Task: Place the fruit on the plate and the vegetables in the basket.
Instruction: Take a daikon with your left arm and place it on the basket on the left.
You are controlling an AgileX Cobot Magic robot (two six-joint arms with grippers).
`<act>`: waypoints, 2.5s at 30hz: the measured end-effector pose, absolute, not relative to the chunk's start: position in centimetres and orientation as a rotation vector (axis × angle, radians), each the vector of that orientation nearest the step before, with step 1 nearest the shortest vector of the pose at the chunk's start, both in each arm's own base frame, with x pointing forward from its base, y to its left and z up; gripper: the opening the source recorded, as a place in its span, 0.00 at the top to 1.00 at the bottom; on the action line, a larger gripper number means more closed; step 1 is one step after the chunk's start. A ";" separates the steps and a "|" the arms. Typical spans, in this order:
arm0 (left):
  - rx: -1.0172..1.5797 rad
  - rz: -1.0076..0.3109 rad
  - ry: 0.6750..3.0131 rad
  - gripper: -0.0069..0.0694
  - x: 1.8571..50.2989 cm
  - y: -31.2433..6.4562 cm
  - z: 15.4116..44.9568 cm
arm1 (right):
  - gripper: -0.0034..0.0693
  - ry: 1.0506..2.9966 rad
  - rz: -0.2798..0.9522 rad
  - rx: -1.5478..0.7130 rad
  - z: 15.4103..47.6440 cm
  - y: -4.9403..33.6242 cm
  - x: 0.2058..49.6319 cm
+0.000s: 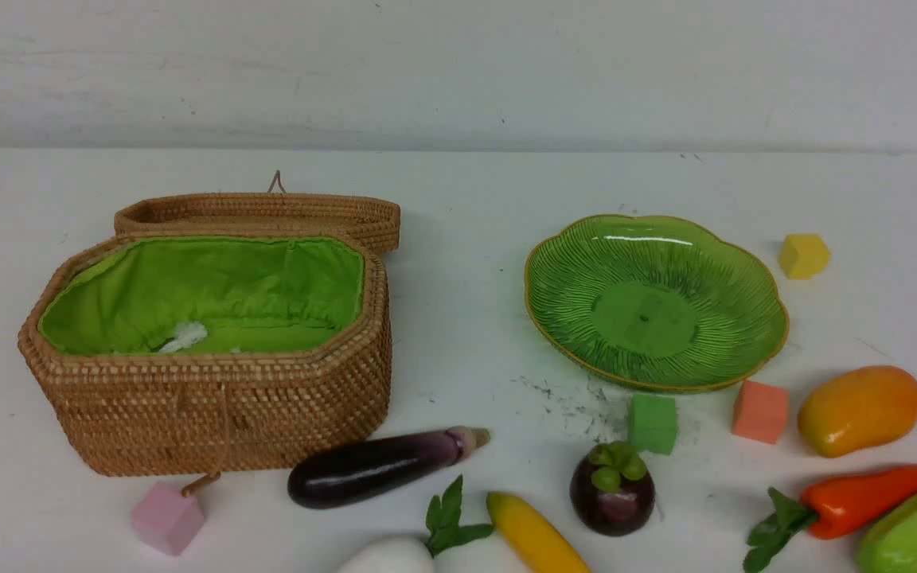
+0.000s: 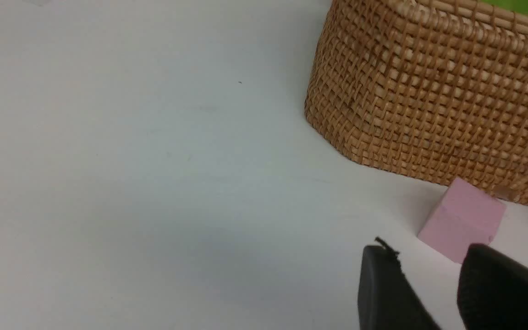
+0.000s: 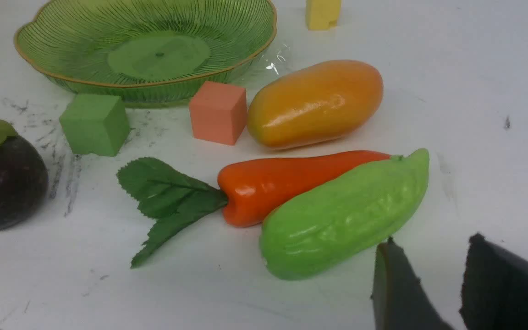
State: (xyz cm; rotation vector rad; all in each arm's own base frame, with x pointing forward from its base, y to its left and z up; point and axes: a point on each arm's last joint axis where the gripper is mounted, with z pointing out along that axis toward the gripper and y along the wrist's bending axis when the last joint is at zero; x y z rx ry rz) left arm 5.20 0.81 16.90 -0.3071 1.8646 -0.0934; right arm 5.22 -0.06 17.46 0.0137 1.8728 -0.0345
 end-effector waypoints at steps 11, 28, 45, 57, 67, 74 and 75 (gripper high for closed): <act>-0.307 -0.093 1.866 0.60 5.2 0.8 16.9 | 0.62 1.873 -0.034 0.014 17.5 -0.1 5.2; -0.307 -0.093 1.866 0.60 5.2 0.8 16.9 | 0.62 1.873 -0.034 0.014 17.5 -0.1 5.2; -0.307 -0.093 1.866 0.60 5.2 0.8 16.9 | 0.62 1.873 -0.034 0.014 17.5 -0.1 5.2; -0.307 -0.093 1.866 0.60 5.2 0.8 16.9 | 0.62 1.873 -0.034 0.014 17.5 -0.1 5.2; -0.307 -0.093 1.866 0.60 5.2 0.8 16.9 | 0.62 1.873 -0.034 0.014 17.5 -0.1 5.2; -0.284 -0.136 1.751 0.60 5.5 0.6 17.9 | 0.62 1.873 -0.034 0.014 17.5 -0.1 5.2; -0.258 -0.164 1.665 0.60 5.6 0.4 18.7 | 0.62 1.873 -0.034 0.014 17.5 -0.1 5.2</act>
